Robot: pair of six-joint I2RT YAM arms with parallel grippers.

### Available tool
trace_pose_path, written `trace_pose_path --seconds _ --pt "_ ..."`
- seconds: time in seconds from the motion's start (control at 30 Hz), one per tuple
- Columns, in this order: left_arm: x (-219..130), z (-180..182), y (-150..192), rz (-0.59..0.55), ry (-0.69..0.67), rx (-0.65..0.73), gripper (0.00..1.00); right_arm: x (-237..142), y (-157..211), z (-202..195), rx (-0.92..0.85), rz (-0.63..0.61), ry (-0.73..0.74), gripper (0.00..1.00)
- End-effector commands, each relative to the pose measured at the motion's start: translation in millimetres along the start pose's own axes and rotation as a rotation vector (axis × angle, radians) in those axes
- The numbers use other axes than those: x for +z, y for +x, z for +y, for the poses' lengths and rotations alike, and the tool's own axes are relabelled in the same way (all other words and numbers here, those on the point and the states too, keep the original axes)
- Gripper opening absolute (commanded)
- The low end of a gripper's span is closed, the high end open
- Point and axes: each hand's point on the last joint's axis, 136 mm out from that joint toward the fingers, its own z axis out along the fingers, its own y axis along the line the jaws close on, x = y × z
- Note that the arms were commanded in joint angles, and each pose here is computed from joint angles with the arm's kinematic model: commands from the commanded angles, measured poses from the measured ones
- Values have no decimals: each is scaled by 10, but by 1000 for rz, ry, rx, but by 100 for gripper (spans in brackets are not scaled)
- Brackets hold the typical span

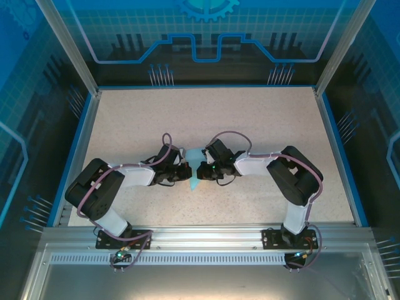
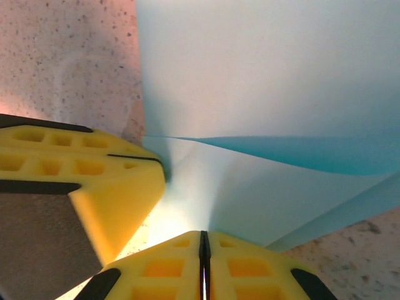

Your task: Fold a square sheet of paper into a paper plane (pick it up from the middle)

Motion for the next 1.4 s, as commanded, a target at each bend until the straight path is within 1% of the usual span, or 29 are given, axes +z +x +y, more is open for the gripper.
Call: trace_pose_path --seconds 0.0,0.17,0.4,0.5,0.67,0.73,0.87,0.93,1.0,1.1,1.2,1.37 --pt "9 74 37 18 -46 8 0 25 39 -218 55 10 71 8" --pt "13 74 42 22 -47 7 0 25 47 -295 92 16 97 8" --pt "-3 61 33 20 -43 12 0 -141 -111 39 23 -29 6 8" --pt "-4 59 29 20 -44 14 0 -124 -142 72 13 -27 0 8" --pt "-1 54 26 20 -44 15 0 14 -68 -103 52 1 47 8" --pt "1 65 28 20 -49 12 0 53 -10 -240 87 10 88 8" --pt "5 75 31 20 -53 12 0 71 111 -526 168 31 166 8" --pt "3 79 35 21 -52 11 0 73 144 -570 187 41 166 8" --pt "2 84 39 22 -54 9 0 39 113 -447 161 36 121 8" --pt "0 81 42 22 -52 9 0 -73 -4 -124 84 -1 24 8" --pt "0 74 36 20 -50 9 0 -170 -87 111 15 -27 -25 8" --pt "-1 69 30 19 -48 9 0 -141 -219 58 20 -48 1 8"
